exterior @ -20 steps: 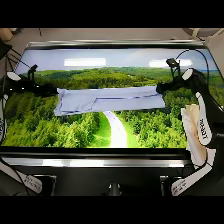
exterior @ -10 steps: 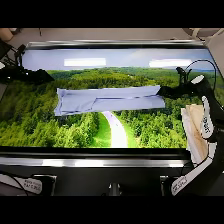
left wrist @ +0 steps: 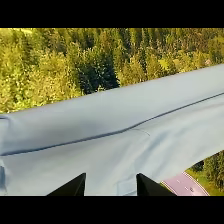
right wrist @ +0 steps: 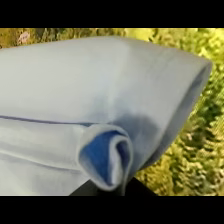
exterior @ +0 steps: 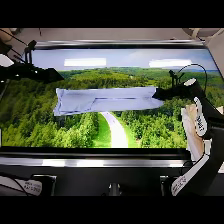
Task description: Fold the shirts.
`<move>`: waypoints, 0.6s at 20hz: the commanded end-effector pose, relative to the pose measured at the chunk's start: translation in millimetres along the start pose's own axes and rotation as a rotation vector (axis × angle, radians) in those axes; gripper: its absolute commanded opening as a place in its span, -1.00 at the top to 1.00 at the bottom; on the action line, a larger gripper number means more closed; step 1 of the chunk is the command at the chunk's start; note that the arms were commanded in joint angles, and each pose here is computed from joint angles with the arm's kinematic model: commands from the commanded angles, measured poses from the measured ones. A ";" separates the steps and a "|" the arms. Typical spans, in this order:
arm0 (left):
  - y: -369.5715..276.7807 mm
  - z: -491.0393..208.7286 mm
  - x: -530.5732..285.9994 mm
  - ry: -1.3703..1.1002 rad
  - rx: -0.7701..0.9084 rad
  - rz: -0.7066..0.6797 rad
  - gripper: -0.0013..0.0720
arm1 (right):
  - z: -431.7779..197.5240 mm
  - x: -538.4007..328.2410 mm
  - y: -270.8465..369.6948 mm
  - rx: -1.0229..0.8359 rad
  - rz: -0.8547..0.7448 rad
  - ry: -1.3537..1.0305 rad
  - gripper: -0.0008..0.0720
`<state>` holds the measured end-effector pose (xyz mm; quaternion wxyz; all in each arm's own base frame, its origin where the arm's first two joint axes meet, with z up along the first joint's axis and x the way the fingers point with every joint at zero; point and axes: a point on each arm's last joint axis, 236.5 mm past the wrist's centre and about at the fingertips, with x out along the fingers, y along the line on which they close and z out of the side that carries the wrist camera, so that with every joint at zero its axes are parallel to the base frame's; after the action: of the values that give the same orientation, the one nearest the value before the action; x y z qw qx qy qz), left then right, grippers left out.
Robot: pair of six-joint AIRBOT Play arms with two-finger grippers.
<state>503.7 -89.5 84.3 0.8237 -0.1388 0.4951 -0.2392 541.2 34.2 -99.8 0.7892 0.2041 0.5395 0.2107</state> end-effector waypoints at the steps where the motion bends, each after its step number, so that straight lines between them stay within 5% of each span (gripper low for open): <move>1: -20.0 -18.9 34.8 0.079 0.019 -0.038 -0.10 | 14.9 -17.7 22.4 -0.135 0.015 -0.046 0.91; 2: -25.8 -26.8 49.2 0.106 0.022 -0.048 -0.08 | 20.3 -28.8 30.9 -0.168 0.014 -0.063 0.91; 4: -41.9 -41.4 84.7 0.158 0.015 -0.069 0.82 | 29.0 -56.2 53.5 -0.218 0.019 -0.093 0.92; 12: -164.4 -54.9 213.9 0.091 -0.196 -0.324 0.91 | 22.9 -167.4 152.3 -0.294 0.058 -0.150 0.91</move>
<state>496.2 -286.2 -17.8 0.7508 -0.2106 0.5392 -0.3183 512.2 58.7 78.5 0.8401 0.1136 0.4437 0.2907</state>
